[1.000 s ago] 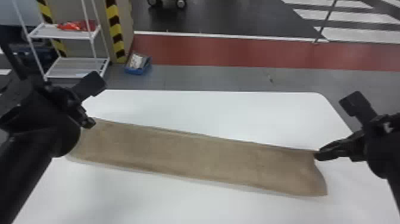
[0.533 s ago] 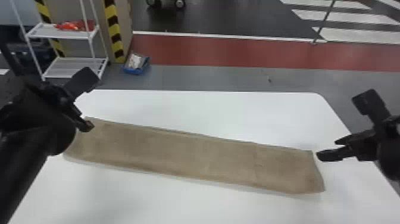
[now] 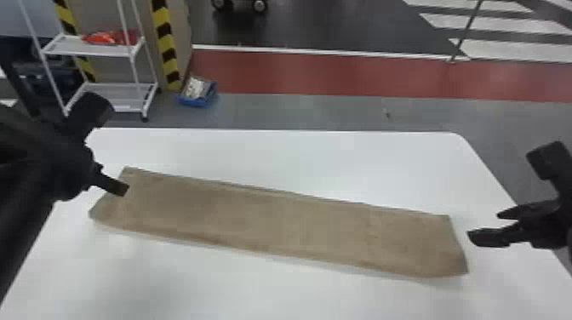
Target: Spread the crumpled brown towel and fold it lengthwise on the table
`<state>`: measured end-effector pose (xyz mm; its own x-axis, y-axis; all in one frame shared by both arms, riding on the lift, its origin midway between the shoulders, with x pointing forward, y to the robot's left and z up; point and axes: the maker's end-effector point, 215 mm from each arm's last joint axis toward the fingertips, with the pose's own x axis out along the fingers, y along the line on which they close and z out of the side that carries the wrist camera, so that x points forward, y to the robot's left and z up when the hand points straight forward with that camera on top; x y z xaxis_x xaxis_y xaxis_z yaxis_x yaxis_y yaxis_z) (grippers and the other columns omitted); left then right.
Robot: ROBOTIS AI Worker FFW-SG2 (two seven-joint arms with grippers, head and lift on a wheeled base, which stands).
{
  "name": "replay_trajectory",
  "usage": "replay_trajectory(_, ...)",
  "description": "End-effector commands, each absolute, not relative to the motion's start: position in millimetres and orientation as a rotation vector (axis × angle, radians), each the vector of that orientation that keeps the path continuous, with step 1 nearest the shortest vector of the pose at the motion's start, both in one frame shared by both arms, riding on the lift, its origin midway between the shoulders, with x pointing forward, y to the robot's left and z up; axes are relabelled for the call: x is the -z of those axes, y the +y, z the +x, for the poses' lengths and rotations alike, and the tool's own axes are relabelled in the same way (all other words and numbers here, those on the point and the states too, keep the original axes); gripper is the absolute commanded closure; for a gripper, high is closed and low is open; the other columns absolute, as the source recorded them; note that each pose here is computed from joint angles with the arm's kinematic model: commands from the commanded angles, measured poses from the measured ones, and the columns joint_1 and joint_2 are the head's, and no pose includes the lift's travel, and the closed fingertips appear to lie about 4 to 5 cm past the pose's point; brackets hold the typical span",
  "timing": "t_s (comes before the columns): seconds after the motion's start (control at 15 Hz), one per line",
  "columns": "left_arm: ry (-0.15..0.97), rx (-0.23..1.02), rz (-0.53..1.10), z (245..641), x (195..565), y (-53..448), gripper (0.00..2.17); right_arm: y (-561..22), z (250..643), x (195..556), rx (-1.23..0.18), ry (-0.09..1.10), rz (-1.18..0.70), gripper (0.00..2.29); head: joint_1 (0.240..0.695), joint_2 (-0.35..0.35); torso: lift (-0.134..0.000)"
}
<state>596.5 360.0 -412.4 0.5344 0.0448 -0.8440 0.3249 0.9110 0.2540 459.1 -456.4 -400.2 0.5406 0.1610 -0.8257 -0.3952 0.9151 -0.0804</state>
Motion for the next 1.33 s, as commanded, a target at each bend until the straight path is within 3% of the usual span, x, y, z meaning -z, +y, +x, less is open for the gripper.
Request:
replay_trajectory(0.0,1.044,0.169,0.313,590,419,353,0.21,-463,448,407,-0.332,0.953,-0.273,0.12,0.695,-0.099,-0.123)
replay_trajectory(0.6,1.144,0.149,0.172,579,440,352,0.3,-471,436,404,-0.33,0.929,-0.256,0.13,0.695,-0.129,-0.123)
replay_trajectory(0.73,1.156,0.156,0.158,578,443,352,0.55,-473,436,403,-0.326,0.927,-0.254,0.13,0.695,-0.129,-0.123)
replay_trajectory(0.87,1.168,0.16,0.146,576,443,353,0.55,-475,435,402,-0.322,0.926,-0.251,0.13,0.695,-0.131,-0.123)
replay_trajectory(0.93,1.169,0.163,0.145,575,443,353,0.76,-475,435,402,-0.322,0.925,-0.249,0.13,0.695,-0.133,-0.123)
replay_trajectory(1.0,1.171,0.16,0.143,574,443,355,1.13,-475,435,402,-0.32,0.924,-0.249,0.13,0.695,-0.134,-0.123)
replay_trajectory(1.07,1.177,0.162,0.136,572,444,354,1.31,-475,435,402,-0.321,0.924,-0.247,0.13,0.695,-0.133,-0.123)
replay_trajectory(1.27,1.194,0.162,0.103,564,438,355,1.38,-475,435,402,-0.319,0.923,-0.245,0.13,0.695,-0.134,-0.123)
